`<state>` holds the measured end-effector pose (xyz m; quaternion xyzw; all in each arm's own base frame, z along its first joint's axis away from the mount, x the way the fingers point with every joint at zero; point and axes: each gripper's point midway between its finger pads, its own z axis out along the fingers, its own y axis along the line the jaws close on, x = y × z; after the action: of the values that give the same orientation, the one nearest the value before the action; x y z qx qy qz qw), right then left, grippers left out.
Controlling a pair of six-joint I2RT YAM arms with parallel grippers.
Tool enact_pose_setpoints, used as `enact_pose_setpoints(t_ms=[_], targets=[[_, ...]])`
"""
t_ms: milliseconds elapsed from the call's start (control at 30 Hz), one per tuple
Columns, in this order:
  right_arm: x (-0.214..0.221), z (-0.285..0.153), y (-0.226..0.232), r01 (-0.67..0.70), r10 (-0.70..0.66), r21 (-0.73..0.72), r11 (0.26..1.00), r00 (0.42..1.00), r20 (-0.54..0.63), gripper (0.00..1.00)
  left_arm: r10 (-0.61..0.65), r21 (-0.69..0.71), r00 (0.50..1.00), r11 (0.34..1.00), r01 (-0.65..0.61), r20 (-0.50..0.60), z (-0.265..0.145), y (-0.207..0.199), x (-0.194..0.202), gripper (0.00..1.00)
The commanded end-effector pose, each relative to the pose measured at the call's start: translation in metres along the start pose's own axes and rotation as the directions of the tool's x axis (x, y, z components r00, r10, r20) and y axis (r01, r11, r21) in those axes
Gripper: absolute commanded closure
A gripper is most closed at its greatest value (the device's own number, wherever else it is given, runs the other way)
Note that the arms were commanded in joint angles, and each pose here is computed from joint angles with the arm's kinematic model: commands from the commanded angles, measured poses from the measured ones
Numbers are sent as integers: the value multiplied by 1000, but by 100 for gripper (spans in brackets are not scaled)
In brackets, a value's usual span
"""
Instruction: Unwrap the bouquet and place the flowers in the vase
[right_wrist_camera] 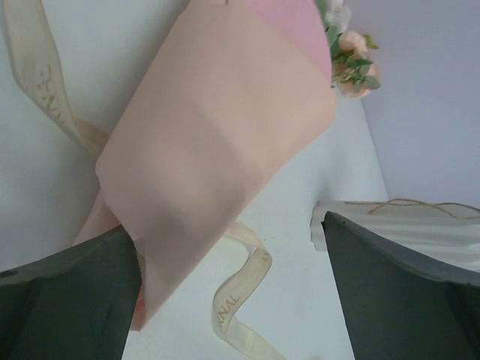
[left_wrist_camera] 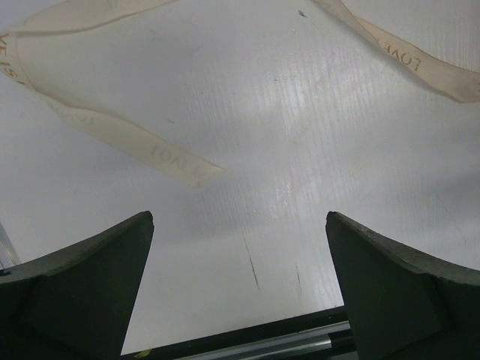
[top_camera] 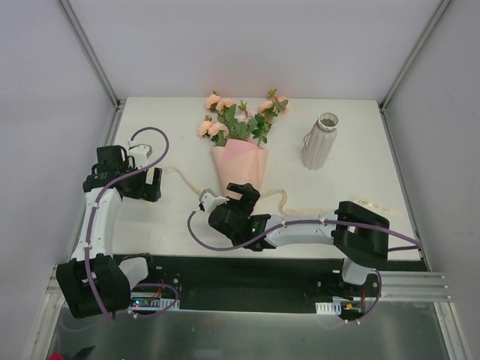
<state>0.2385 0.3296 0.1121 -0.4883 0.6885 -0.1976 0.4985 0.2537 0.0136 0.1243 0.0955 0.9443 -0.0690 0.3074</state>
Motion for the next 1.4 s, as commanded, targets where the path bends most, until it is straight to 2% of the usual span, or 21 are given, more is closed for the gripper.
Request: enact_pose_setpoints(t_ms=[0, 133, 367, 533, 600, 633, 667, 700, 733, 767, 800, 833, 967, 1033, 1067, 1100, 1133, 1200, 1233, 1333, 1367], targets=[[-51, -27, -55, -178, 150, 170, 969, 974, 167, 0, 33, -10, 998, 999, -33, 44, -13, -1, -12, 1], [-55, -53, -90, -333, 291, 172, 927, 929, 227, 0, 49, -13, 997, 999, -49, 52, -18, -2, -14, 1], [-29, -83, -122, -424, 371, 263, 866, 900, 230, 0, 52, -25, 996, 998, -50, 68, -24, 0, -22, 1], [21, -103, -144, -471, 432, 342, 813, 882, 188, 0, 52, 4, 994, 999, -53, 92, -34, -8, -33, 1], [36, -110, -150, -541, 505, 358, 761, 841, 197, 0, 58, 22, 995, 998, -60, 79, -36, -13, -34, 1], [56, -120, -164, -496, 474, 413, 764, 865, 162, 0, 87, 34, 992, 995, -91, 86, -39, -22, -40, 1], [67, -125, -171, -505, 489, 440, 742, 857, 159, 0, 101, 34, 991, 994, -105, 83, -39, -25, -43, 1], [73, -129, -175, -623, 593, 433, 652, 774, 220, 0, 123, 15, 989, 992, -124, 78, -41, -26, -45, 1], [94, -143, -194, -554, 541, 488, 674, 820, 184, 0, 137, 14, 987, 990, -138, 86, -44, -30, -50, 1], [100, -151, -204, -582, 565, 490, 649, 800, 201, 0, 168, 29, 982, 985, -171, 87, -44, -41, -53, 1], [102, -154, -207, -700, 660, 459, 547, 698, 277, 0, 177, 31, 980, 983, -180, 89, -45, -44, -55, 1], [111, -159, -213, -609, 593, 495, 619, 776, 213, 0, 176, 30, 979, 983, -180, 101, -48, -46, -61, 1], [87, -155, -203, -654, 649, 450, 609, 736, 191, 0, 176, 65, 980, 981, -183, 97, -47, -56, -68, 1], [66, -137, -171, -696, 705, 361, 621, 697, 131, 0, 175, 55, 981, 982, -180, 83, -45, -54, -67, 1], [72, -122, -146, -689, 705, 317, 652, 705, 80, 0, 177, 47, 981, 982, -181, 82, -45, -52, -67, 1], [71, -108, -122, -768, 784, 193, 610, 621, -10, 0, 176, 44, 981, 983, -180, 75, -44, -52, -65, 1], [49, -93, -115, -870, 873, 97, 484, 488, 15, 0, 178, 43, 981, 982, -182, 70, -42, -51, -63, 1], [61, -65, -94, -941, 934, 6, 339, 336, -121, 2, 184, 39, 981, 982, -187, 66, -44, -50, -60, 1], [49, -55, -97, -964, 958, -50, 261, 265, -111, 2, 190, 38, 980, 981, -193, 65, -44, -50, -58, 1], [44, -31, -100, -987, 971, -91, 132, 147, -190, 4, 198, 66, 979, 977, -201, 57, -46, -54, -54, 1], [56, -16, -101, -994, 971, -39, 103, 109, -214, 7, 199, 72, 978, 977, -203, 59, -47, -55, -54, 1]])
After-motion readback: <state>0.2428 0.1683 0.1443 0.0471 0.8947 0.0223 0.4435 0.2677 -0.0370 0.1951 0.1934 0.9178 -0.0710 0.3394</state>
